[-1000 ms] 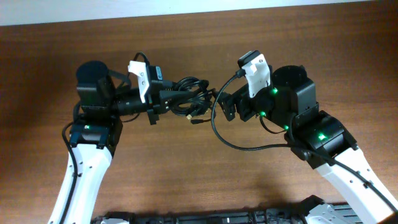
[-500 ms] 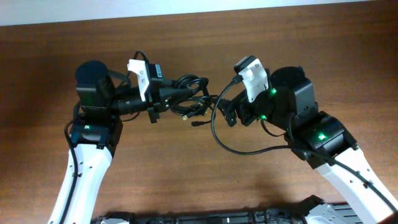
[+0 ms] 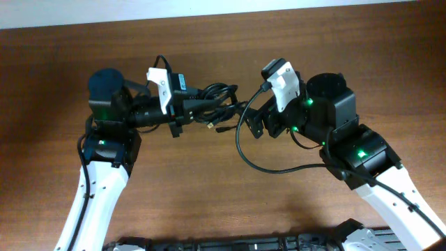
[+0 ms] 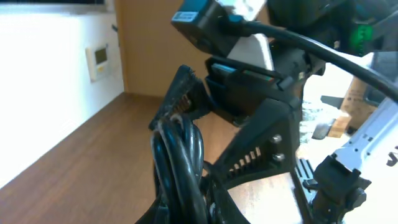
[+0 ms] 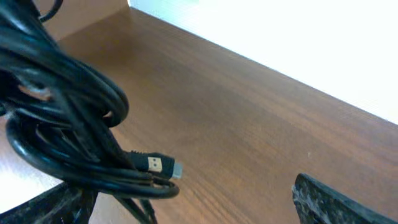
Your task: Untangle cables
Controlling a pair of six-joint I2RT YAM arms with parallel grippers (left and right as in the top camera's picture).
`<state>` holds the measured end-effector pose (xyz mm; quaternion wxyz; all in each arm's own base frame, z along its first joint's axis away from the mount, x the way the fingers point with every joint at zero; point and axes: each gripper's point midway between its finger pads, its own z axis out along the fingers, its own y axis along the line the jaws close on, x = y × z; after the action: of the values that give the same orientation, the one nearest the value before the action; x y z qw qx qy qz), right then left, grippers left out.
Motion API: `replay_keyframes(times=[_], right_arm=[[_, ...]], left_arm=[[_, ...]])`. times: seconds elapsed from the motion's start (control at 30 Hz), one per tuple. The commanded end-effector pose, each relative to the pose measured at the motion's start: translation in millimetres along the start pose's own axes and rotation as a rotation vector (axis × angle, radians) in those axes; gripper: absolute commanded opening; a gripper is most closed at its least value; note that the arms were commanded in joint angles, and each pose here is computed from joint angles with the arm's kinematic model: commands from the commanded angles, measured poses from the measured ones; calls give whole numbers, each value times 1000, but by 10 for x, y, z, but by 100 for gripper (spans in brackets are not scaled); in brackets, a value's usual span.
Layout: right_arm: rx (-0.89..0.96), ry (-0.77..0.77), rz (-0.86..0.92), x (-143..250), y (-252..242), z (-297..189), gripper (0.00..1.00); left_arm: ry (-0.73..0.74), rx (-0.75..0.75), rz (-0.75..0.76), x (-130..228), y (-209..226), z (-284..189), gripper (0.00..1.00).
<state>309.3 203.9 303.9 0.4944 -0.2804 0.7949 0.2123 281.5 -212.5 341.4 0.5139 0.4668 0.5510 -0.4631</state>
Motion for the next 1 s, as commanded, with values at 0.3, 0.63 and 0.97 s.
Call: replay_keyframes(times=[0.3, 0.63, 0.97], right_arm=[[145, -86, -15, -250, -248, -66, 99], [215, -221, -33, -583, -360, -141, 99], [377, 38, 56, 70, -626, -166, 99]], left_arm=[[-44, 280, 91, -178, -532, -15, 0], [-44, 276, 95, -178, -526, -13, 0], [-7, 40, -39, -84, -125, 50, 0]])
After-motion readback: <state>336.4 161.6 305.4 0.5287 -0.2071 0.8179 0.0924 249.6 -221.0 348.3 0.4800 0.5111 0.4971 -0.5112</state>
